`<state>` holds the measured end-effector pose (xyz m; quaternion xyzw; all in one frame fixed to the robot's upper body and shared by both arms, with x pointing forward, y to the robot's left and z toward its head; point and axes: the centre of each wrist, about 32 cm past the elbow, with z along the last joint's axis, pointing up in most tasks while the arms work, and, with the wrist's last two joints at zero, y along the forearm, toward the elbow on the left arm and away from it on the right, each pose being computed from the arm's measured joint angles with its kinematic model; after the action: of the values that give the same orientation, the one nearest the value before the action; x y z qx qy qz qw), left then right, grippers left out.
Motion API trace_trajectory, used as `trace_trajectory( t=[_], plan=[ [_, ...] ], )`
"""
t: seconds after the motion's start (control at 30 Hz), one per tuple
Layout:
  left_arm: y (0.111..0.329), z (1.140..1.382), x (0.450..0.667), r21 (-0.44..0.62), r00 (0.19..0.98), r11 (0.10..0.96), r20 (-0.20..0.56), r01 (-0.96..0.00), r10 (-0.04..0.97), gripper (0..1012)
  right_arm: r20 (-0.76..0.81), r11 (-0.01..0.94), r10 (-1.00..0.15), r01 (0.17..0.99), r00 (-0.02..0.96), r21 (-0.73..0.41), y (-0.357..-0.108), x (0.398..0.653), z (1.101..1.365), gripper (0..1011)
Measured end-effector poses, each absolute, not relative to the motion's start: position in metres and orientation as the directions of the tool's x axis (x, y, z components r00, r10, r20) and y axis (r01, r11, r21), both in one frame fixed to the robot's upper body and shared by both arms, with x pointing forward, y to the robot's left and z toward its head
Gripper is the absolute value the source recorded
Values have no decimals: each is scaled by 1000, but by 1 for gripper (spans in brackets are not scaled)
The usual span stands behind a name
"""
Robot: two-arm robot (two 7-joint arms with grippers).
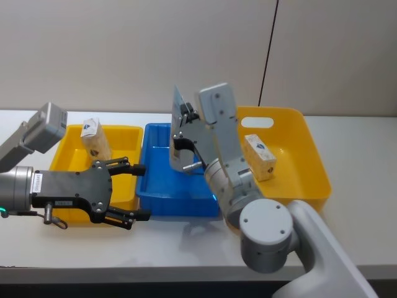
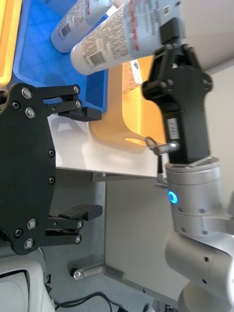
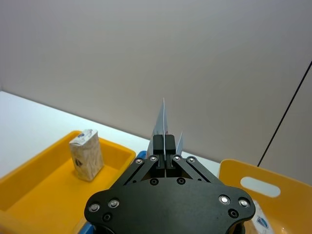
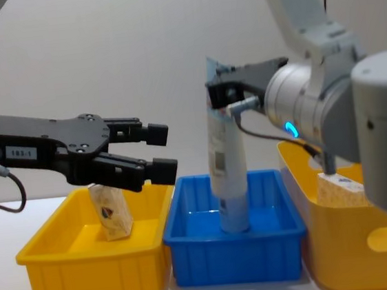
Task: Bimanual collaborative sorting of washing and personal care products
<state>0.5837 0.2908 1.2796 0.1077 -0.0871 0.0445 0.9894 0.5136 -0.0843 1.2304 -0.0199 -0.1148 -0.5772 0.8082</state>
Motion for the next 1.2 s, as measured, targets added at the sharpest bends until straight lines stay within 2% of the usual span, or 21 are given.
trace_trajectory(
  t=[0.47,1.2],
  plan=[
    [291,1280,584,205,981,973,182,-107,69,1001,198,320,-937,935,289,153,-106,499,1253,0],
    [291,1280,584,205,981,973,182,-107,69,1001,209,202,-963,971,172,128,-152,504,1248,0]
  ],
)
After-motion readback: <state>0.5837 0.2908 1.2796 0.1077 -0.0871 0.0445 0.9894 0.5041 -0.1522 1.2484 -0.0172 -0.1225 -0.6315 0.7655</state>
